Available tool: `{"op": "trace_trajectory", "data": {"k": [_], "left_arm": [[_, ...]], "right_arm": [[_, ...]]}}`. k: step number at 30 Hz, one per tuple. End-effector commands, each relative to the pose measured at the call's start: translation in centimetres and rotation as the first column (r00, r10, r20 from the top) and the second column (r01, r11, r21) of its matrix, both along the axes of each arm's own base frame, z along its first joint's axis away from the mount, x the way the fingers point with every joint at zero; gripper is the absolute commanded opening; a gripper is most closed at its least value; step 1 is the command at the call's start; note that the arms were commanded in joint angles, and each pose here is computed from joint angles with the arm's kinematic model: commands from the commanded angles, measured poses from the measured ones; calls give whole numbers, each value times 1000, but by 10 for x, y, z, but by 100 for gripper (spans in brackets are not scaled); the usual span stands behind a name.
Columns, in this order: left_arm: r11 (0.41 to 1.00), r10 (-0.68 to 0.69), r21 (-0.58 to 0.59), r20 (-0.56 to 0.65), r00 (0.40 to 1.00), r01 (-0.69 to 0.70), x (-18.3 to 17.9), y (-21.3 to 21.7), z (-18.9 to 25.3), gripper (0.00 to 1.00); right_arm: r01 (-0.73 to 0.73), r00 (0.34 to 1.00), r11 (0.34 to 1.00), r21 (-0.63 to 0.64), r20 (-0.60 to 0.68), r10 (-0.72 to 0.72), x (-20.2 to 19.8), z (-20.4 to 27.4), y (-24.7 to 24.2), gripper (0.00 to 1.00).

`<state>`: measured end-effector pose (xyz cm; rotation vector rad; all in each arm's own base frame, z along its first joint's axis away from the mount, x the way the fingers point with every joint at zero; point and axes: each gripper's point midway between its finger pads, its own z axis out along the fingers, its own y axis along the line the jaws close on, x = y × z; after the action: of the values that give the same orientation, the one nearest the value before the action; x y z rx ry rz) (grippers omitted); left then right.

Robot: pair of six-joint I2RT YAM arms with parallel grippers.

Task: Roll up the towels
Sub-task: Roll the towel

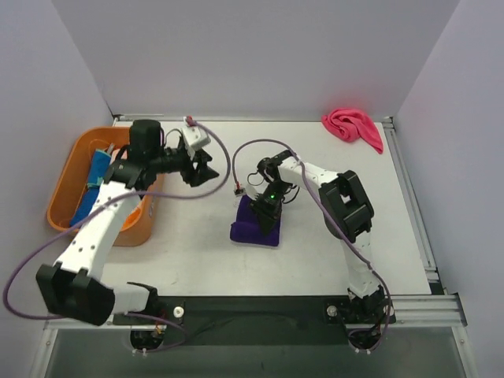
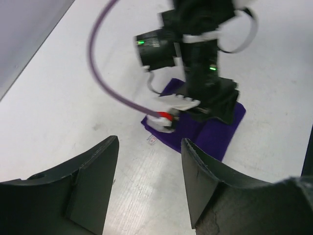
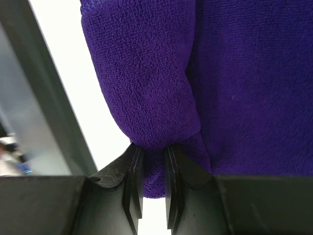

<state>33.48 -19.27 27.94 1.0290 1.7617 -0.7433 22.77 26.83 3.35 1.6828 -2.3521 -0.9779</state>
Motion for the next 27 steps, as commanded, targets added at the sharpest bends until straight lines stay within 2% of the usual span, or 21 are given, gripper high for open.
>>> {"op": "trace_trajectory", "data": {"k": [1,3,4,8,12,14,18,22,23,27], "left_arm": [[988,-113,122,172,979,92,-28,-13,-18,64],[964,-187,229,237,953,132,-51,-21,-32,64],[950,-225,262,199,954,169,-65,-22,-57,65],[895,-351,349,164,922,279,-95,-31,-100,65],[809,-505,439,177,845,391,-108,-48,-134,66],[792,-538,452,201,818,410,-108,-60,-142,66],[735,-615,475,169,770,483,-119,-75,-172,67],[729,-623,497,198,757,470,-113,-90,-187,68],[742,-595,504,193,780,442,-109,-91,-189,68],[776,-541,501,217,812,383,-102,-98,-194,69]], "right_arm": [[16,978,999,-34,-208,-23,-18,-2,-3,0],[32,970,999,-25,-240,-37,-14,0,4,0],[40,968,999,-13,-248,-42,-14,1,8,0],[77,955,997,-11,-288,-77,-16,-1,10,0],[130,942,992,-3,-313,-124,-15,-2,10,0],[141,940,990,-2,-313,-134,-12,-2,11,0],[151,938,989,-4,-317,-144,-9,-4,12,0],[155,935,988,-5,-323,-149,-9,-4,12,0],[156,935,988,-5,-323,-149,-9,-5,12,0],[157,934,988,-7,-324,-151,-9,-5,12,0]]}}
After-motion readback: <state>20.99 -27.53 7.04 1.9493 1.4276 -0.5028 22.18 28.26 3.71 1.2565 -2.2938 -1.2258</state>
